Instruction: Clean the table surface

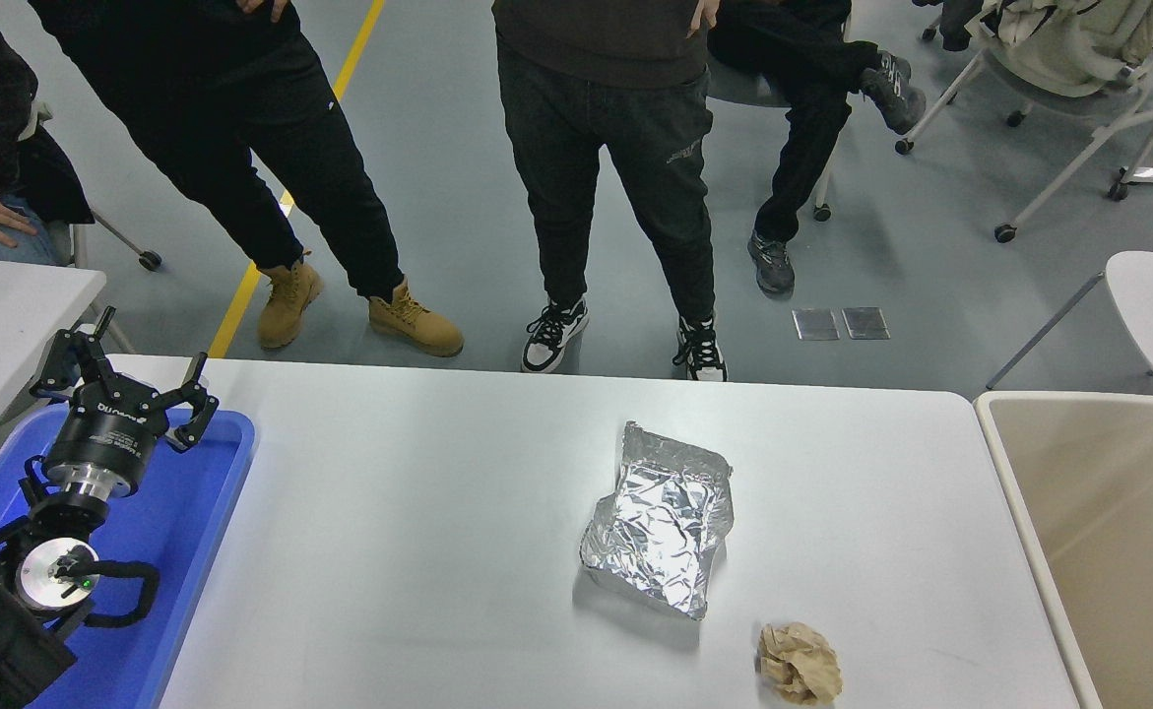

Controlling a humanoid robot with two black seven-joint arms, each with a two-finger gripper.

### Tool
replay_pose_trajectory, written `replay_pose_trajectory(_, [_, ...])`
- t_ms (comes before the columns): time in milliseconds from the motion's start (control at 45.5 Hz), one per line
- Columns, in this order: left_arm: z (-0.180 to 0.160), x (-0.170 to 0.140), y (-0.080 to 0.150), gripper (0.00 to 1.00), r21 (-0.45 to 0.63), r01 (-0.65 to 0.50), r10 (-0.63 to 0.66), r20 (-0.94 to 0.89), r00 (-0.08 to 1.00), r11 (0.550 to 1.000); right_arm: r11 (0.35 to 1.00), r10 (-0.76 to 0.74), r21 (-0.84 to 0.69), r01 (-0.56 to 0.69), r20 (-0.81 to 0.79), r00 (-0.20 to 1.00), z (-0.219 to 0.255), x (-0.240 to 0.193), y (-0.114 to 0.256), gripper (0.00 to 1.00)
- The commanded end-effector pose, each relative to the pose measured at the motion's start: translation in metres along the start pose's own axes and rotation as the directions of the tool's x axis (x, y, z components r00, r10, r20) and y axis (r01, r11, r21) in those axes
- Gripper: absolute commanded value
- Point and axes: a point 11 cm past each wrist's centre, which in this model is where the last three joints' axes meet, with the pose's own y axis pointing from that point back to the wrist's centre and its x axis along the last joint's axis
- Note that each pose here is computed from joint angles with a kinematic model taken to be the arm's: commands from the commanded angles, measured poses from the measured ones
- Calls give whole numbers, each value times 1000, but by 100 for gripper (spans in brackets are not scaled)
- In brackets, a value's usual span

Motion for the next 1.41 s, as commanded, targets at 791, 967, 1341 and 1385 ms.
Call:
replay_pose_trajectory(791, [0,0,0,100,0,0,0,0,1000,1000,984,-156,-113,135,-205,966,-10,-115,-15,0])
replay_pose_trajectory(967, [0,0,0,100,0,0,0,0,1000,1000,984,-157,-113,136,-204,966,-10,-116,-15,0])
replay_pose_trajectory(1341, [0,0,0,100,0,0,0,0,1000,1000,984,-157,-113,136,-200,967,-9,-117,-15,0])
replay_pose_trajectory(1385, [0,0,0,100,0,0,0,0,1000,1000,985,-153,-112,133,-196,969,-10,-116,-15,0])
